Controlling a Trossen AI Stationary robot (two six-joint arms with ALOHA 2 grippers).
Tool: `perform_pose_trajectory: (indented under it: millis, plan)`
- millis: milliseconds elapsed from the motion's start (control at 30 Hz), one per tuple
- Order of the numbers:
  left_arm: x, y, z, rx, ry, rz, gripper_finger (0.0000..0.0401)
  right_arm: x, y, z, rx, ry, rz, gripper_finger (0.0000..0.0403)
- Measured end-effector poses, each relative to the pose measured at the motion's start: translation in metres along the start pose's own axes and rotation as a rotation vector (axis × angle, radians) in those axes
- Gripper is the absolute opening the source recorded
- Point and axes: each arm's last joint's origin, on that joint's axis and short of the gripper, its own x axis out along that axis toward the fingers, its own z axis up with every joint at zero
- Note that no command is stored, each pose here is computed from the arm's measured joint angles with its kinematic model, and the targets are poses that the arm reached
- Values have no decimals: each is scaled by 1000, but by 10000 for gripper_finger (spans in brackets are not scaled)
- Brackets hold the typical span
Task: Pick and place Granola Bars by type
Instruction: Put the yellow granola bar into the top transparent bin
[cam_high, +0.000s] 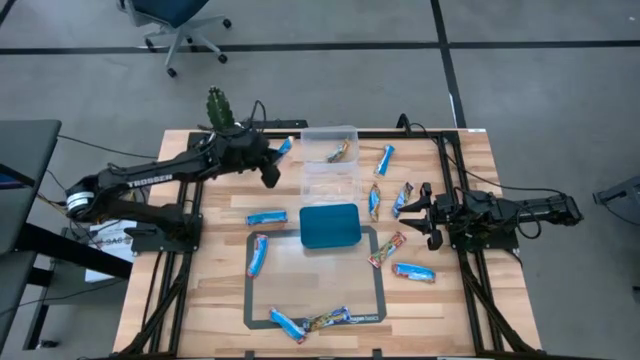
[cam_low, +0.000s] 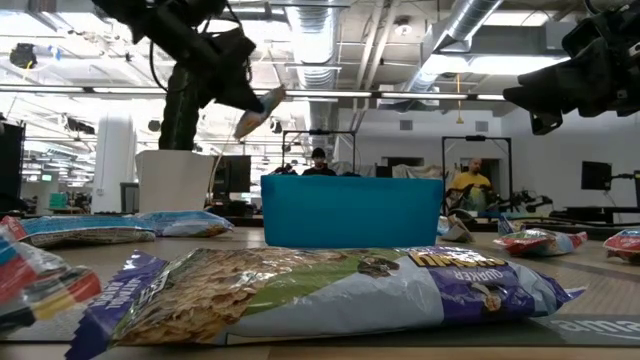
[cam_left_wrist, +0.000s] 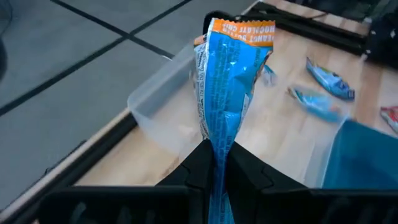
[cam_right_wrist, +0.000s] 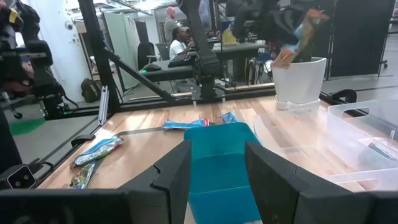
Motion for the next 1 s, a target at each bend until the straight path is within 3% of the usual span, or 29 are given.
perform_pose_trajectory:
  millis: [267, 567, 767, 1000]
  plan:
    - [44, 2, 60, 60, -35, 15, 27, 0, 0, 0, 0, 0, 0, 143]
    - [116, -1, 119, 119, 94, 20, 27, 0, 0, 0, 0, 0, 0, 143]
    - [162, -1, 120, 127, 303, 27, 27, 0, 0, 0, 0, 0, 0, 143]
    - [199, -1, 100, 131, 434, 22, 27, 0, 0, 0, 0, 0, 0, 143]
